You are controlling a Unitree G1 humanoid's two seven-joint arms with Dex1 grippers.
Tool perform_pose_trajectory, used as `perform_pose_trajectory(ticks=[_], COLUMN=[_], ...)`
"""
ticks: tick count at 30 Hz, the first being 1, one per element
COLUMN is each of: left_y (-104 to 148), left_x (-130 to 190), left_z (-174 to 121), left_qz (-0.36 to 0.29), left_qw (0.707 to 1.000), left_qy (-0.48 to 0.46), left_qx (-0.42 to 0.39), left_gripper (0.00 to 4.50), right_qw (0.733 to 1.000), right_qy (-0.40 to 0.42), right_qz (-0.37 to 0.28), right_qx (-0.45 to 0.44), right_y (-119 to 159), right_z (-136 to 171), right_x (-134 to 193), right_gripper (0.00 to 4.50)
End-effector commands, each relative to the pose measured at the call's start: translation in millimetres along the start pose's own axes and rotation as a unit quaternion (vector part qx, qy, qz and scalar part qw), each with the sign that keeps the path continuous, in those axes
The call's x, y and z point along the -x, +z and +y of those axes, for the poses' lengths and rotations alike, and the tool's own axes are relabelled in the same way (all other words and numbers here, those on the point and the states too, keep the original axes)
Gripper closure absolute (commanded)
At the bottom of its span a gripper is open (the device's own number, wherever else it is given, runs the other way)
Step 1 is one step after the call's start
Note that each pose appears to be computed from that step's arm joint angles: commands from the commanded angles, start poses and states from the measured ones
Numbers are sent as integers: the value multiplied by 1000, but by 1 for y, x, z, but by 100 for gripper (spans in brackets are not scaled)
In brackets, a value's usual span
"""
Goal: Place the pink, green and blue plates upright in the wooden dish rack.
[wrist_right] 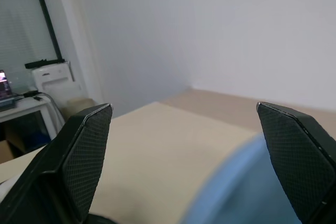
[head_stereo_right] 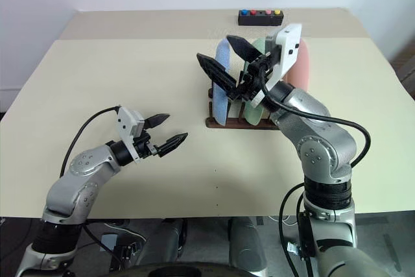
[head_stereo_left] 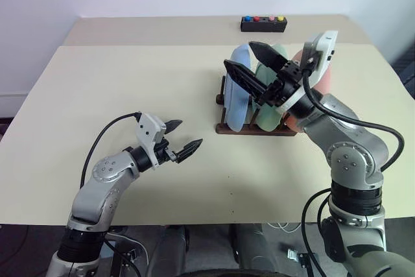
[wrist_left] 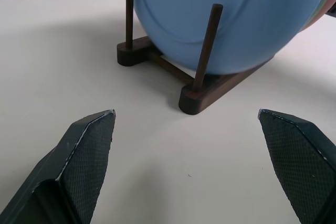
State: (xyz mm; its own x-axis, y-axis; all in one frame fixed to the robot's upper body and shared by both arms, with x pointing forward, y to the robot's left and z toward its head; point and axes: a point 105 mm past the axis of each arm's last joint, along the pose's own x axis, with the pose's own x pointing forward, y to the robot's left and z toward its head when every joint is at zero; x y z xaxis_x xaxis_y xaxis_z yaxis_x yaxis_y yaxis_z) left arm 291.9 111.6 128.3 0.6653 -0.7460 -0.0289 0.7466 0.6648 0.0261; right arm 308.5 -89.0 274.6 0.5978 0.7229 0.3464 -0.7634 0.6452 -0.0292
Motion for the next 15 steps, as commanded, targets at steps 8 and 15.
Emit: perform_pose_trajectory(ticks=[8,15], left_y=[10,8], left_x=[-2,0], left_z=[-4,0], left_qz=[-22,-18], left_qw=[1000,1000], left_qy=[-9,1], left_qx=[-15,-18], left_gripper=[0,0], right_qw=[995,984], right_qy=[-4,-40], right_qz=[-49,-20], right_qx=[82,173], right_y=[38,66], right_z=[-7,-40], right_x=[9,72], right_gripper=[3,3])
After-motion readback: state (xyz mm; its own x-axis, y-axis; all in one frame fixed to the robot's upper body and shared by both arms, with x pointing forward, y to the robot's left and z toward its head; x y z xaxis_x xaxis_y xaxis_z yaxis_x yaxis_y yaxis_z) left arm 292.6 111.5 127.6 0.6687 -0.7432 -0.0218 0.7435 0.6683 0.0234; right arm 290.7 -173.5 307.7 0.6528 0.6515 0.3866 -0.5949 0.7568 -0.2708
